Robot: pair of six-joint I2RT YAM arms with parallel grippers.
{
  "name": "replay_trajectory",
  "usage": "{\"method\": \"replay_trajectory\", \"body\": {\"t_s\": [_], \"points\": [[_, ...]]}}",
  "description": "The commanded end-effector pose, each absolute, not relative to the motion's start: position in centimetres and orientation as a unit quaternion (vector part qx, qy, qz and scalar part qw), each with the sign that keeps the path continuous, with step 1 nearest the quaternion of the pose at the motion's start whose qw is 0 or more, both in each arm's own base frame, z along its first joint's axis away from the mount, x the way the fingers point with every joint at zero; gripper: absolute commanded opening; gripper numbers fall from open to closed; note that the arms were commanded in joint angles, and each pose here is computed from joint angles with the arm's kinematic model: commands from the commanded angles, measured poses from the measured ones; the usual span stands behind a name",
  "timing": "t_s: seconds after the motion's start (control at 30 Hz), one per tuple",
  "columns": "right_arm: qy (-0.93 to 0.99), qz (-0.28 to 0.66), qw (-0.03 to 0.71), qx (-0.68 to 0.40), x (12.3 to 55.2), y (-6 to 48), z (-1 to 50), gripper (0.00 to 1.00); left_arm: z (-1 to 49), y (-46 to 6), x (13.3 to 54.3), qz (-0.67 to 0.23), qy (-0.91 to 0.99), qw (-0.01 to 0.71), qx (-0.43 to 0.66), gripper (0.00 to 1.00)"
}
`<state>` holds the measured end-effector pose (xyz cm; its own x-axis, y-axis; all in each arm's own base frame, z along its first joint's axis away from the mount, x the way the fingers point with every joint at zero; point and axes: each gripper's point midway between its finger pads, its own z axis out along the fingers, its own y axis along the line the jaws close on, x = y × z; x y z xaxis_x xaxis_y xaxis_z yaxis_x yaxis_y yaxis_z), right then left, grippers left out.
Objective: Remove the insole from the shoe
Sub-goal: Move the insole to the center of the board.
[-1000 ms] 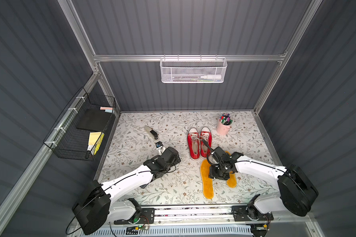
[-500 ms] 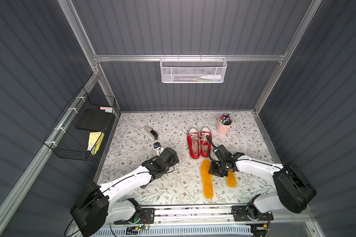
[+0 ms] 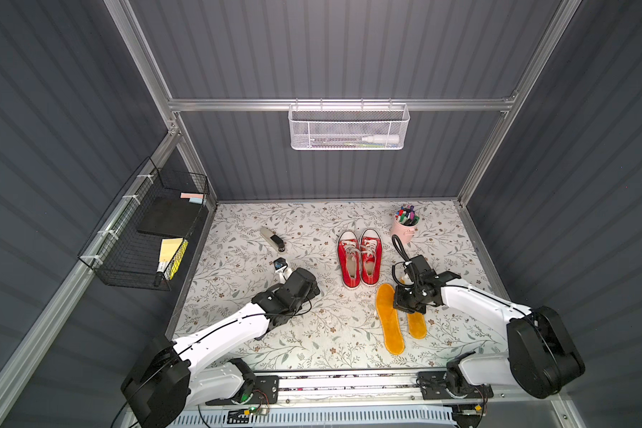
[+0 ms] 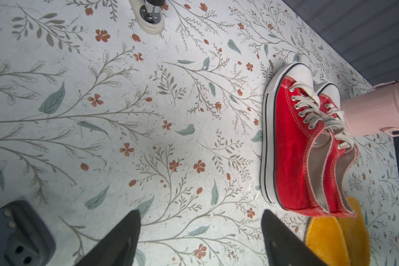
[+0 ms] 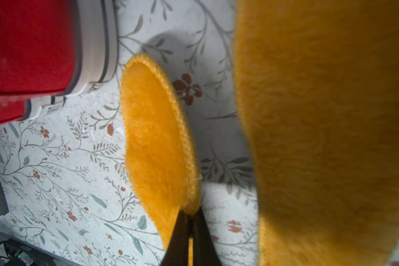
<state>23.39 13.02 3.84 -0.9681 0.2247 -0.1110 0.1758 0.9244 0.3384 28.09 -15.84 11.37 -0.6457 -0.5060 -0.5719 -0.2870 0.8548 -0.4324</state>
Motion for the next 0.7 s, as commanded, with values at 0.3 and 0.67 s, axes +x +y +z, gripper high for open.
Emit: {"method": "replay_trajectory", "body": {"t_s": [0.3, 0.67], "points": [[0.98, 0.18, 0.059, 0.06, 27.2, 13.7, 4.9, 0.0, 11.5, -14.5, 27.9, -0.14, 0.89, 0.366, -0.234, 0.84], [0.981, 0.171, 0.019, 0.091, 26.8, 13.2, 3.1, 0.0, 11.3, -14.2, 27.9, -0.135, 0.891, 0.365, -0.234, 0.84]]}}
